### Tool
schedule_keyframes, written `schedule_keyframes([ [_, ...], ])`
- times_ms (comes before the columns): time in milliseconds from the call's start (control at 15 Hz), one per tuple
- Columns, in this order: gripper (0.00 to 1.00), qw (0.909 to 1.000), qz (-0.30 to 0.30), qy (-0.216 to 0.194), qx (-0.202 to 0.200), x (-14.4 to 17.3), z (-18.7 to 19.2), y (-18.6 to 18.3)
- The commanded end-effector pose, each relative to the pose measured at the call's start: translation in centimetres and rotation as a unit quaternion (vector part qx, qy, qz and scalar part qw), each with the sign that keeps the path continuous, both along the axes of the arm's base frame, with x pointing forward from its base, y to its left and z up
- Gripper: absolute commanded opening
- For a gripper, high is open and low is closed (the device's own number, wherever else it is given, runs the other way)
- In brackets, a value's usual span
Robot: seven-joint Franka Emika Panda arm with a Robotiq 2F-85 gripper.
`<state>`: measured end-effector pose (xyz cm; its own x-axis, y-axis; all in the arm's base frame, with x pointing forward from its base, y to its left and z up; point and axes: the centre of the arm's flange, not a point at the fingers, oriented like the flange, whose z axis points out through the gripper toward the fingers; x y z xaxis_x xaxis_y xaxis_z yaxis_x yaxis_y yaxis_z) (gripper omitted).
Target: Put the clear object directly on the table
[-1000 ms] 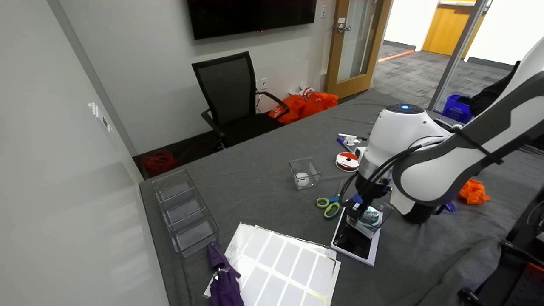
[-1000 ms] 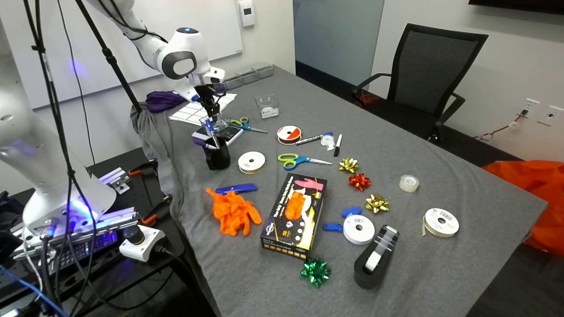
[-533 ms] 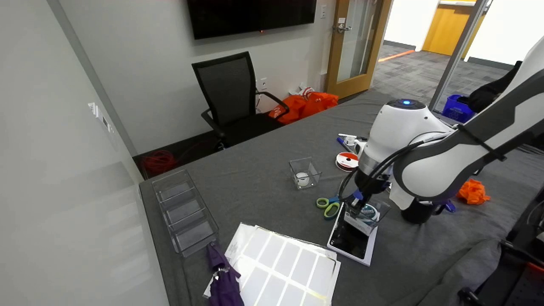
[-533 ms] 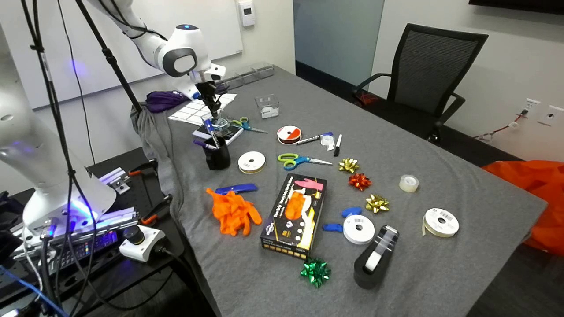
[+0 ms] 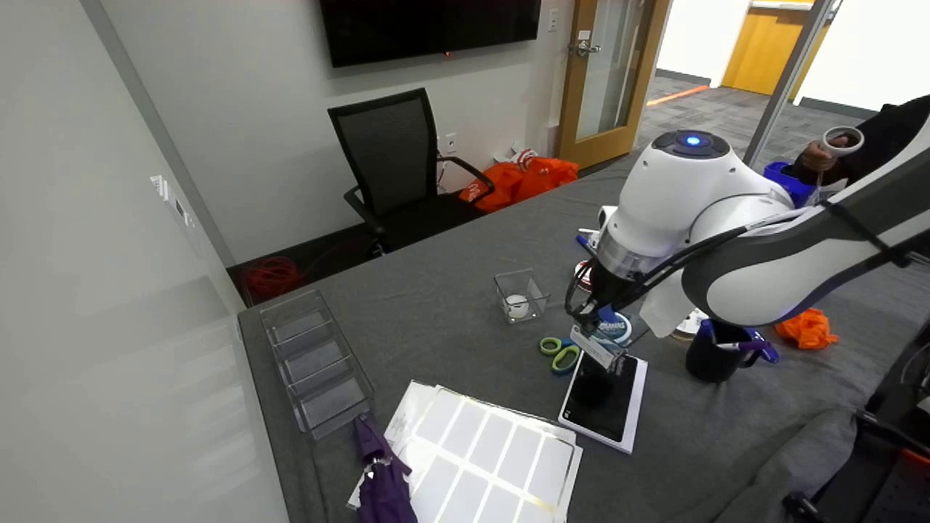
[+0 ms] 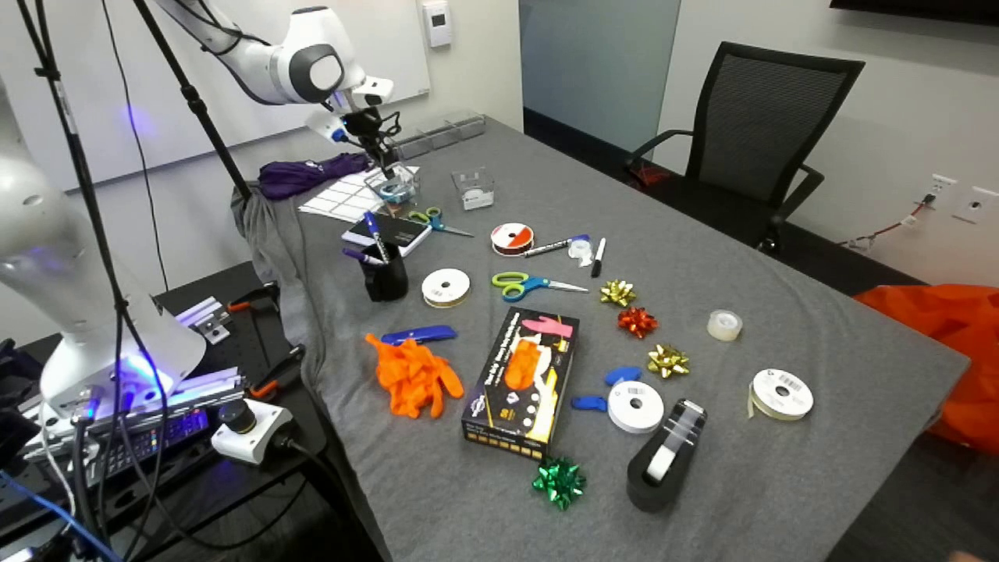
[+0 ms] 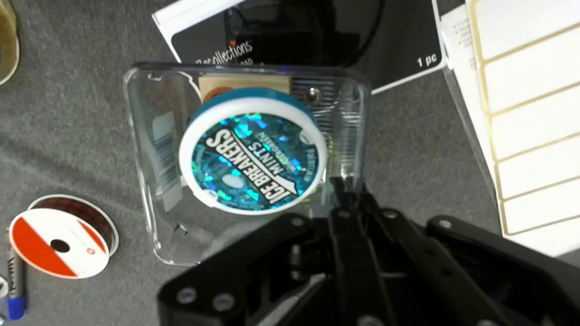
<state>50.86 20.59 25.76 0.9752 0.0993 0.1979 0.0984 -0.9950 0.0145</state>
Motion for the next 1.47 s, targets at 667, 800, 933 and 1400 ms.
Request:
schedule_keyframes([
  [667,0.01,0.9806,-0.196,0.008,-0.014,14.5,7.6,9.8],
  [800,0.01,0.9809,-0.194,0.010,0.007,17.1,7.6,11.0],
  [933,0.01,0.9797,-0.198,0.011,0.032,19.5,7.0,11.6],
  [1400,0.01,0.9791,-0.199,0.037,0.012,17.1,0.3,7.3],
])
